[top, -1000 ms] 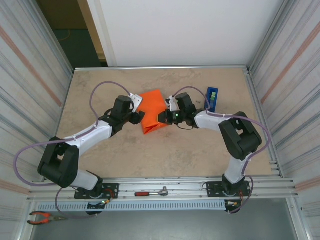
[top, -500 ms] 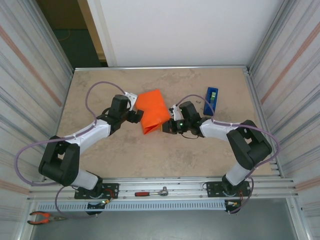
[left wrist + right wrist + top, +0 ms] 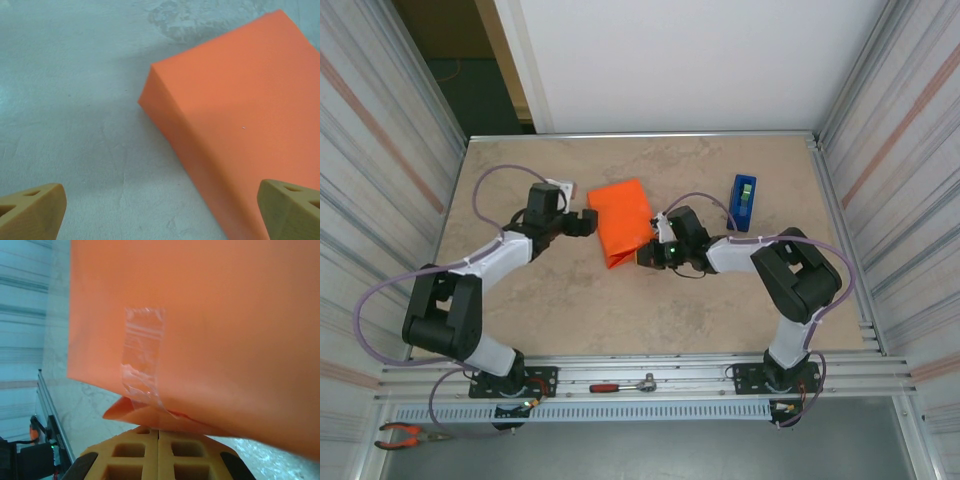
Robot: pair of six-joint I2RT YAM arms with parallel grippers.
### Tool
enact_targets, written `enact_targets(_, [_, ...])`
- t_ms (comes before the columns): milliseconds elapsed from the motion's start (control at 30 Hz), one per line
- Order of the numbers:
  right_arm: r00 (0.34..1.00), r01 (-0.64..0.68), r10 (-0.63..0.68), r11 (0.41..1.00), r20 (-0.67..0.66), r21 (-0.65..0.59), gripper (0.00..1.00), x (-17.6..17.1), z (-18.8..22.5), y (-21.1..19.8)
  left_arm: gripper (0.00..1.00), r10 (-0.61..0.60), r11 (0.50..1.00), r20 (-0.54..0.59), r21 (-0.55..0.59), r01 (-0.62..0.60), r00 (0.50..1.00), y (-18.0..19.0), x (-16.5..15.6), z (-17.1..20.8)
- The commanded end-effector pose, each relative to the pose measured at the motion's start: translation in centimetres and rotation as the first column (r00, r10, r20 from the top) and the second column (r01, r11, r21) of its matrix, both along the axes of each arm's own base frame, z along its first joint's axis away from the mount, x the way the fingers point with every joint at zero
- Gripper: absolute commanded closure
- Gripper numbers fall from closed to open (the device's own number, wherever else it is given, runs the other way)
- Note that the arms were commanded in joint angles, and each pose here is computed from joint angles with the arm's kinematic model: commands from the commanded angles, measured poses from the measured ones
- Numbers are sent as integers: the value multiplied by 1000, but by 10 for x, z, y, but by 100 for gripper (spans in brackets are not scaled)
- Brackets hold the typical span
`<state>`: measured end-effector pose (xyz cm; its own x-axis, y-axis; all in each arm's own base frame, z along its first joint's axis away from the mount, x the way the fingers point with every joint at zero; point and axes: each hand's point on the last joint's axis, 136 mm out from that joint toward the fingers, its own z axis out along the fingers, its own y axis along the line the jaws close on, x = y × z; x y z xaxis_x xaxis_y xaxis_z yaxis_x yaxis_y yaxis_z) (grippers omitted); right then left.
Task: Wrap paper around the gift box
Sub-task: Press the gift box at the center of the table, then rotate the gift box at the center of the table.
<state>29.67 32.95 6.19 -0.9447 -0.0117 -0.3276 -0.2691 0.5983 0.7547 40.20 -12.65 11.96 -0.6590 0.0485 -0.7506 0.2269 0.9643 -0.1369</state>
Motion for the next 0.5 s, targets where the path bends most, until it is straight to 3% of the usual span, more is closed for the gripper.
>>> enact_targets(0, [999,30,-30,999,21,37,100,7,22,-6,2,34,989,-47,-140,-40,998,-4,5,0])
enact_targets(233, [991,128,-129,992,20,20,99,-4,41,-65,3,36,955,-156,-287,-80,987,-16,12,-16])
enact_targets(400, [976,215,-215,976,15,15,71,6,54,-110,3,18,930,-206,-357,-92,978,-30,27,-22])
enact_targets(467, [971,238,-239,971,14,13,65,10,58,-124,3,8,925,-209,-369,-87,978,-34,33,-24])
